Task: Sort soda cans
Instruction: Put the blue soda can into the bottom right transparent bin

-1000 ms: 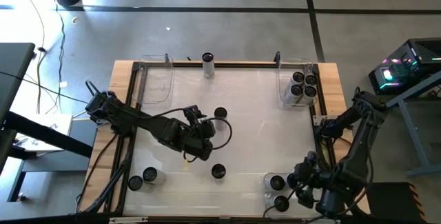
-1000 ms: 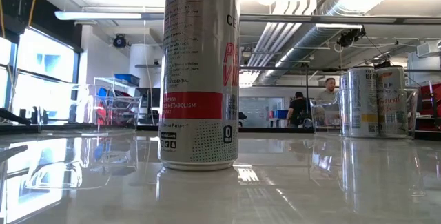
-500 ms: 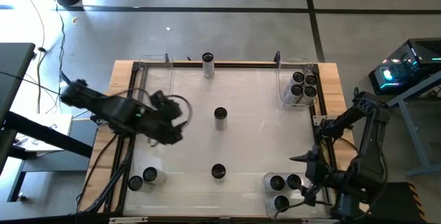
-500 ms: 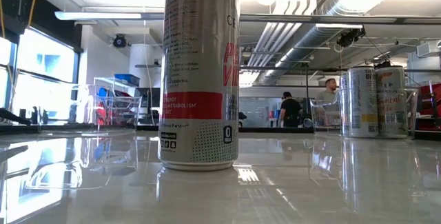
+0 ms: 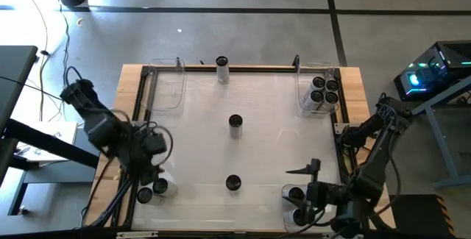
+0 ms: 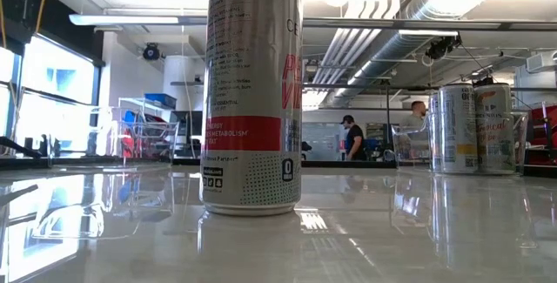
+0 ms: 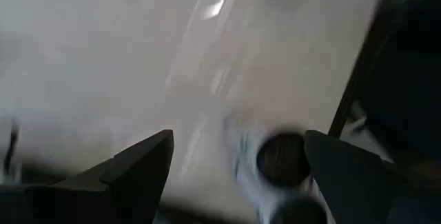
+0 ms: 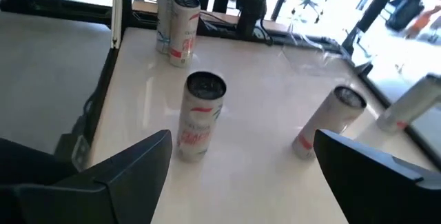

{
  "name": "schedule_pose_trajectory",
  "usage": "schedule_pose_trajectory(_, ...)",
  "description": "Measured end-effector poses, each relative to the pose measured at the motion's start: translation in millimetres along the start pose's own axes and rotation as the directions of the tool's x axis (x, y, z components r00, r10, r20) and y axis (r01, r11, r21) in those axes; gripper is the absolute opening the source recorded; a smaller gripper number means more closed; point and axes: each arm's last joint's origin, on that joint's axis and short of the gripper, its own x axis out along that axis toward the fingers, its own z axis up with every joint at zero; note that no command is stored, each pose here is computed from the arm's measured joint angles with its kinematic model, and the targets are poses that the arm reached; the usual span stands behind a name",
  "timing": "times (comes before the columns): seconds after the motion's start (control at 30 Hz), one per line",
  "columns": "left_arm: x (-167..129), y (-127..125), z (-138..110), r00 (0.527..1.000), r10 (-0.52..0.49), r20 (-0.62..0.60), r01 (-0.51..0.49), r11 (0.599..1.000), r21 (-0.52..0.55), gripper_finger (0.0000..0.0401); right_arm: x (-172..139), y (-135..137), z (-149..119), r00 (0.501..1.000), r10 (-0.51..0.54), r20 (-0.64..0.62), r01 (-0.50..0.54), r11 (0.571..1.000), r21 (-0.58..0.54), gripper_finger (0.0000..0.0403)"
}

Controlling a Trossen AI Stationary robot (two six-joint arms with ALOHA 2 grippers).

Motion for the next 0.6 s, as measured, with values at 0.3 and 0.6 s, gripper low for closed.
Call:
schedule_pose_trajectory(0.3,21.9,-40.4,-41.5,0.939,0.164,-0.303,-0.194,0.978,-0.075,0.0319,6.4,-3.6,1.8,1.0,-0.015,-0.011,0.013,0.993,-0.121,0.0351)
schedule_pose_trajectory(0.6,31.8,-57.5,-56.1,0.857,0.116,-0.503,-0.218,0.965,-0.148,0.0319,6.1,-3.9,-0.8,0.999,0.007,-0.044,-0.017,0.977,-0.211,0.0351)
